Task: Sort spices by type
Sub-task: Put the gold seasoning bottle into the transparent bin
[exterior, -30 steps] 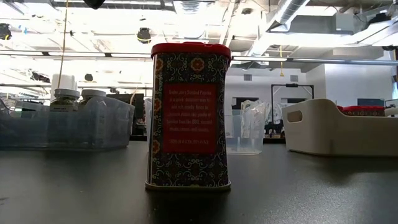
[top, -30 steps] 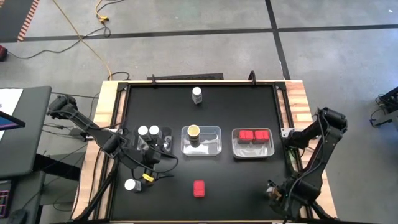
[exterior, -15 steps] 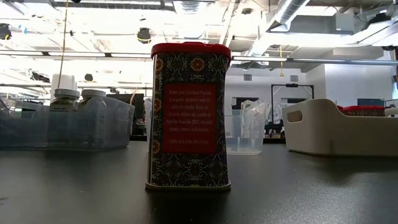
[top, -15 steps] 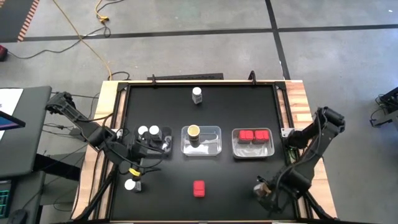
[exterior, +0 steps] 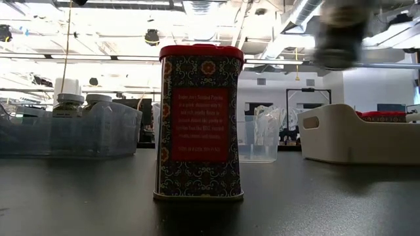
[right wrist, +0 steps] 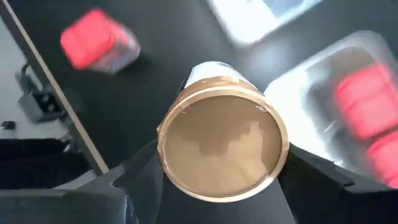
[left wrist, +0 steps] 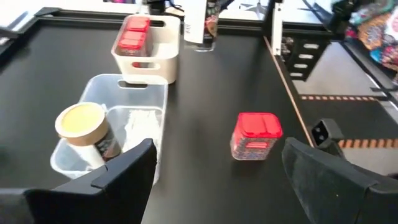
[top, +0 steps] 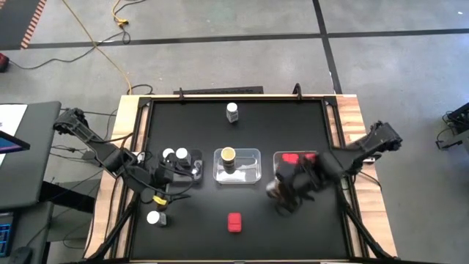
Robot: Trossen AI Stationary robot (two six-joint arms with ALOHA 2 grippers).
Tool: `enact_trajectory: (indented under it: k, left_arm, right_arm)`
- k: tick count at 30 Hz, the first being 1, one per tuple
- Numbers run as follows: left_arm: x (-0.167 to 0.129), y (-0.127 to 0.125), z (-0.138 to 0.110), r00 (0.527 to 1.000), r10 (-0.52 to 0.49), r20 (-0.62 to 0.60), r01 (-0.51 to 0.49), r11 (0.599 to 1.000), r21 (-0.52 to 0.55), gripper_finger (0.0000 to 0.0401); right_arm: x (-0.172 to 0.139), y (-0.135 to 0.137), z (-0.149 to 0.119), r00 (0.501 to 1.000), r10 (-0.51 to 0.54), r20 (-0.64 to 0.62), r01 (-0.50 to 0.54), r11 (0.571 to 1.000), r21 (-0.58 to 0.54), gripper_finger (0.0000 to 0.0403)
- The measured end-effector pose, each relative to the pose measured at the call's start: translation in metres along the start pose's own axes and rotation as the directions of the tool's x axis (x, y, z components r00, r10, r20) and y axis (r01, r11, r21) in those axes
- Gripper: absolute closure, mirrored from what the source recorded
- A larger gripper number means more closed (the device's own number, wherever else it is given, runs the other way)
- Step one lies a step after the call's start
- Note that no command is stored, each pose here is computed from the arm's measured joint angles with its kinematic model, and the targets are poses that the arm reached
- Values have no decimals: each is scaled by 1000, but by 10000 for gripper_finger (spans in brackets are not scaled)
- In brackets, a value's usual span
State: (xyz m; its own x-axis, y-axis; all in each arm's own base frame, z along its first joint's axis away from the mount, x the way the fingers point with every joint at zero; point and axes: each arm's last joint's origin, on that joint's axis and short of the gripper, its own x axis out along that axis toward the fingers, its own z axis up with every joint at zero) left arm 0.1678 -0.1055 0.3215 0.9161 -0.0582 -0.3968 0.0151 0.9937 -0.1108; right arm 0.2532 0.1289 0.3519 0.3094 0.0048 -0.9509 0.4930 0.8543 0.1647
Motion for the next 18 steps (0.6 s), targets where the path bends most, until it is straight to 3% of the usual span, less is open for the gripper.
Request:
enact_trajectory:
  k: [5, 11, 18]
  left_arm:
    - [0, 7, -12, 998, 53, 25, -51, 997, -65, 67]
    - [3, 14, -37, 997, 44, 56, -36, 990, -137, 67]
    - [5, 16, -43, 993, 53, 106, -34, 985, -167, 67]
  right_arm:
    - [-10, -24, 42, 997, 10, 76, -4, 997, -82, 110]
    - [-22, -43, 85, 977, 62, 204, -27, 985, -171, 111]
    - [-6, -44, 129, 994, 4, 109, 29, 955, -295, 111]
